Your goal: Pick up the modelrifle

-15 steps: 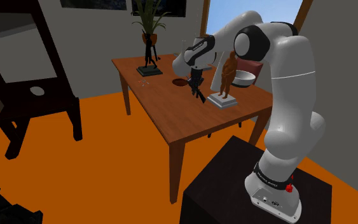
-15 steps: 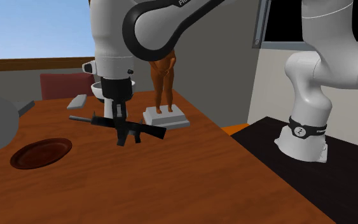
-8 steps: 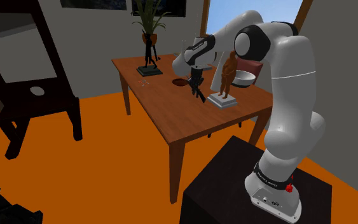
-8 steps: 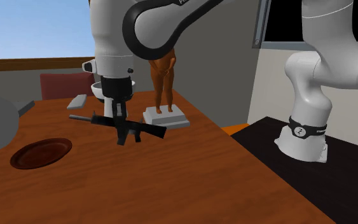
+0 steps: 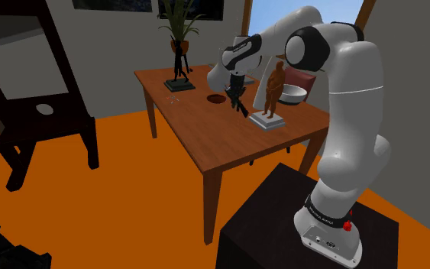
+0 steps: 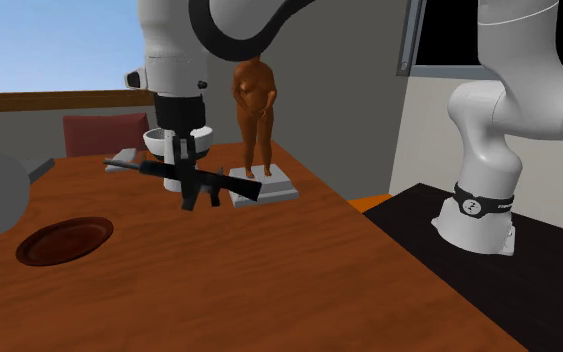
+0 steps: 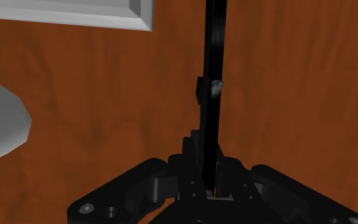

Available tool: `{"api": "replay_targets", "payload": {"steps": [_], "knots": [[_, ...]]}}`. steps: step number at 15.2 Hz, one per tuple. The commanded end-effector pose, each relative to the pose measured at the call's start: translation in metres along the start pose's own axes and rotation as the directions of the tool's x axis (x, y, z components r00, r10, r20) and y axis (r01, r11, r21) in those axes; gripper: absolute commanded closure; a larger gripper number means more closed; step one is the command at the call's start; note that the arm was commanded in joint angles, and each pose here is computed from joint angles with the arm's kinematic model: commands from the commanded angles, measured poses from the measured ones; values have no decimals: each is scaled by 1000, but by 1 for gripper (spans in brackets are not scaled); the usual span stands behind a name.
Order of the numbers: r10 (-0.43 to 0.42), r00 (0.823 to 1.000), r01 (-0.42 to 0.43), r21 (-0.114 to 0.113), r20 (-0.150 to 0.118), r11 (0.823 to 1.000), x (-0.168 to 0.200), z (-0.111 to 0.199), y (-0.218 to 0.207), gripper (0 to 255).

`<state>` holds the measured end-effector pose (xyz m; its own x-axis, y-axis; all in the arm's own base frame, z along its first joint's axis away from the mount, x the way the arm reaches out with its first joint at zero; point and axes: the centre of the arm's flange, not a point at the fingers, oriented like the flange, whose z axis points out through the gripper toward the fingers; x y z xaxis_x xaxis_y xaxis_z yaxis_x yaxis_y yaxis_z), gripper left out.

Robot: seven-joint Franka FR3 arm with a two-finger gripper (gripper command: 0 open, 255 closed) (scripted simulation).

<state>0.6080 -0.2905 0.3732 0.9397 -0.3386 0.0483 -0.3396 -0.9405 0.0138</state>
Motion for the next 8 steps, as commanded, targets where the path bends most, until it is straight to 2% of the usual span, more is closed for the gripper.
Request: {"api": "replay_targets", "payload": {"steps": [1,6,8], "knots": [[0,1000,0,0,0,1000,1,-12,0,255],[0,1000,0,0,0,1000,2,-38,1,255],[0,1000,0,0,0,1000,2,-39,1,255]]}}
